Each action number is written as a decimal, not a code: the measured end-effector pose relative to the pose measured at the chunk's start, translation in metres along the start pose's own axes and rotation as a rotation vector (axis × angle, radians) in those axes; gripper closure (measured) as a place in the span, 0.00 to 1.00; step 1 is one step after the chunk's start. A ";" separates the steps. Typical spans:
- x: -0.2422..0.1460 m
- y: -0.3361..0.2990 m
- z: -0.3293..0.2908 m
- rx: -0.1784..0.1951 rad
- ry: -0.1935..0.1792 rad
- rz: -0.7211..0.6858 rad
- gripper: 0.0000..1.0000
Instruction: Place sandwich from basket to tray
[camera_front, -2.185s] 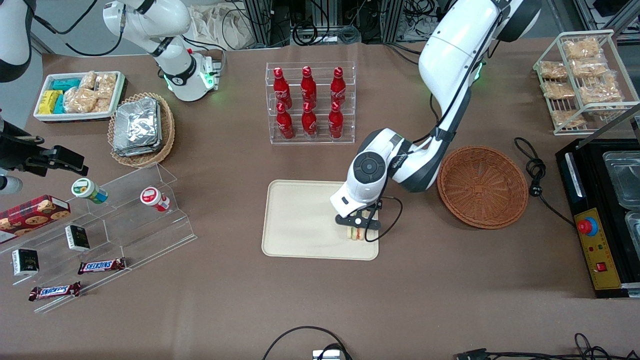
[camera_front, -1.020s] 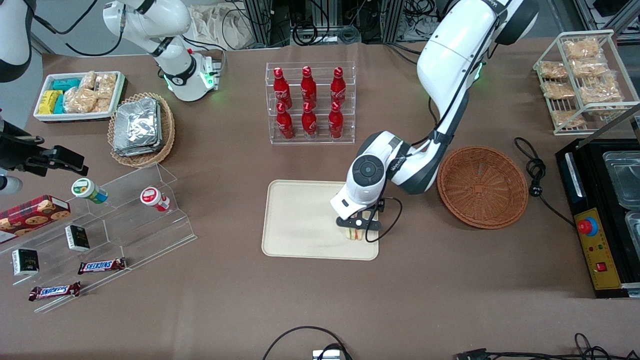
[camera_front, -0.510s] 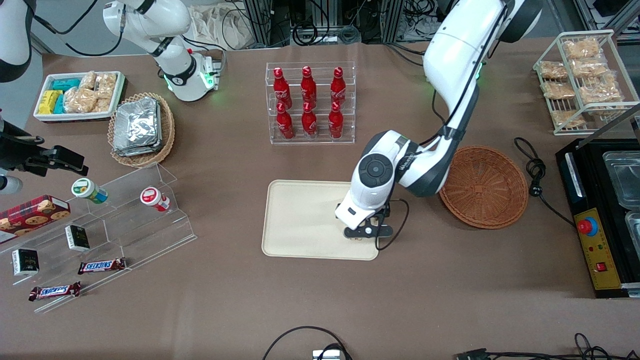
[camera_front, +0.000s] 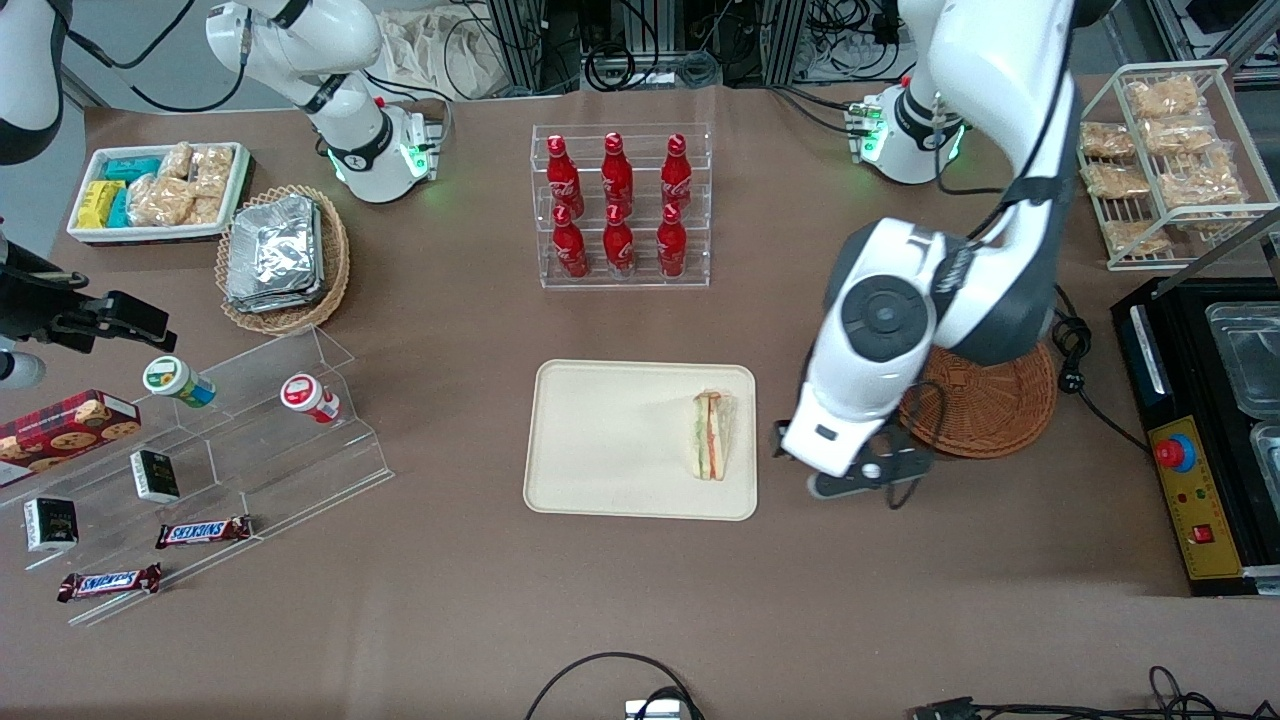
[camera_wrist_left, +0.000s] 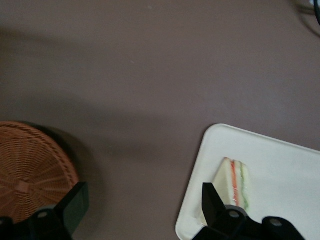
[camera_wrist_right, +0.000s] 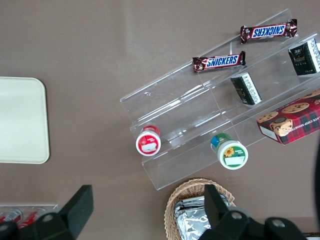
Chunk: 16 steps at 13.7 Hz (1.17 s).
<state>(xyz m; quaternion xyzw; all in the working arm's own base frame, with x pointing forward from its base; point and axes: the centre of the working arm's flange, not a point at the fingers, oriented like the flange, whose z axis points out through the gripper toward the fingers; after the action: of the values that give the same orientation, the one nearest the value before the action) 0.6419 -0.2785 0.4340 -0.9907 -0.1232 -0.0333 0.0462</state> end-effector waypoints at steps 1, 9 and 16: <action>0.007 -0.016 -0.010 0.011 0.003 -0.025 0.00; 0.054 -0.147 -0.054 0.047 -0.035 0.024 0.00; 0.067 -0.238 -0.094 0.027 -0.039 0.118 0.00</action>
<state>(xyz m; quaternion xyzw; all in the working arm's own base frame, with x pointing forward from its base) 0.6431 -0.0415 0.5529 -0.9960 -0.0657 -0.0096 0.0592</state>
